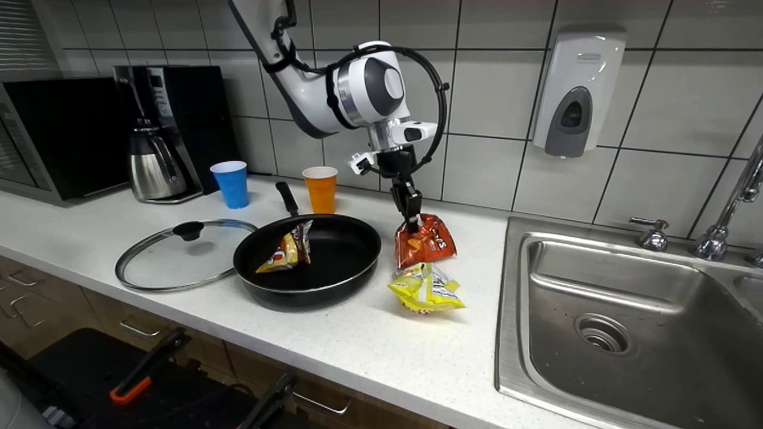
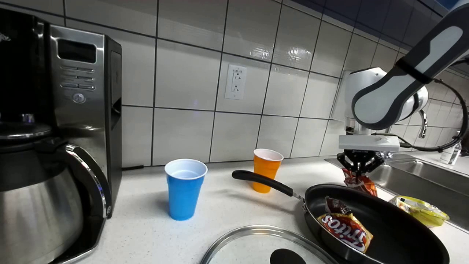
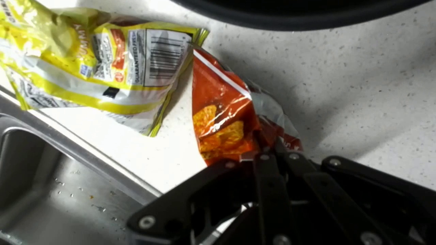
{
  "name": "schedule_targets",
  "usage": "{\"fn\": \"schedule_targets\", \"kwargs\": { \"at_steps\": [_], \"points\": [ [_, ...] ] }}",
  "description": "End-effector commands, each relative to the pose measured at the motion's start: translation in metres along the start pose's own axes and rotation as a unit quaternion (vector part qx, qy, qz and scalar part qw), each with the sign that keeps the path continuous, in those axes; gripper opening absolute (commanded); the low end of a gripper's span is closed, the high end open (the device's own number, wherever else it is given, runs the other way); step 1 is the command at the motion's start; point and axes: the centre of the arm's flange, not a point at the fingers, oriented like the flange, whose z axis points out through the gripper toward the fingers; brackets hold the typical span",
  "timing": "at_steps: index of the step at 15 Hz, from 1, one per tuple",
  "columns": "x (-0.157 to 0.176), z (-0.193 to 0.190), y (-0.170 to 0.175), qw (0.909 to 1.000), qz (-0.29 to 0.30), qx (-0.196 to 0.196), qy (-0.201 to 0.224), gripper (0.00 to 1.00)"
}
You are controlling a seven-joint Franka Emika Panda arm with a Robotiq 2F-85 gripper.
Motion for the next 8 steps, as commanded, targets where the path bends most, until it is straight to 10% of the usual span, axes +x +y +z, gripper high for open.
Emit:
{"fn": "schedule_targets", "kwargs": {
  "at_steps": [1, 8],
  "points": [
    [-0.009, -0.040, 0.010, 0.9992, -0.010, -0.019, 0.035, 0.00],
    [-0.040, -0.091, 0.000, 0.9916, -0.085, -0.013, 0.097, 0.00]
  ]
}}
